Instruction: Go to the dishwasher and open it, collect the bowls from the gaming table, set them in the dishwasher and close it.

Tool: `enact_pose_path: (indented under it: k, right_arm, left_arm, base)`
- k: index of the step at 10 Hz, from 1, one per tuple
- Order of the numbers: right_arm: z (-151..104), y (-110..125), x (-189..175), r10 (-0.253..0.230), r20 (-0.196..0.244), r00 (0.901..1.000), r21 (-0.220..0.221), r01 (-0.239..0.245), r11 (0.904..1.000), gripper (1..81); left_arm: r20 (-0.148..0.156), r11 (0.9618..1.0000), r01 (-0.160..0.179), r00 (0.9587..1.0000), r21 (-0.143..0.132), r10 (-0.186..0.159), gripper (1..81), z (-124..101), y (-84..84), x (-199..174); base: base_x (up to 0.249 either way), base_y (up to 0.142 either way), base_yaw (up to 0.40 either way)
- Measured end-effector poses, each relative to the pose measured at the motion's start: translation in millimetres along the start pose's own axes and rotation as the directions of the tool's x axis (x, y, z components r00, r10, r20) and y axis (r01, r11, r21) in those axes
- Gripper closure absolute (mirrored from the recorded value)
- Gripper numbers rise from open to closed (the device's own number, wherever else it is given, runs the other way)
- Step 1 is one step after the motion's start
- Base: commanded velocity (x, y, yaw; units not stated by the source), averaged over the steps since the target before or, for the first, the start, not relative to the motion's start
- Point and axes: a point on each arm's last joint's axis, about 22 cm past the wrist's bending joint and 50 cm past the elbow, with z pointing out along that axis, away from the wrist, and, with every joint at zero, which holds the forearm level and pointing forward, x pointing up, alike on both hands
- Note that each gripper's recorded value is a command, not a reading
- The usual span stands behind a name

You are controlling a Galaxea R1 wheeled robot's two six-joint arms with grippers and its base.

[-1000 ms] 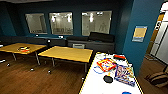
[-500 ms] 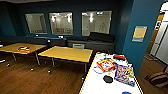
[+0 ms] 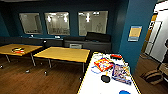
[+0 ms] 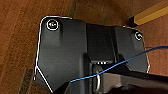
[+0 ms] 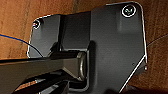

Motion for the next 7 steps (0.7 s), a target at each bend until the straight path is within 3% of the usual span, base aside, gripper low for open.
enact_pose_path:
  k: [7]
  right_arm:
    - [-0.5,1.4,-4.8,0.002,0.006,1.0000,-0.003,-0.002,1.0000,1.0]
  left_arm:
    - [-0.005,1.0000,-0.002,1.0000,-0.003,0.002,1.0,0.7,2.0,3.2]
  base:
    - [0.011,0.000,-0.126]
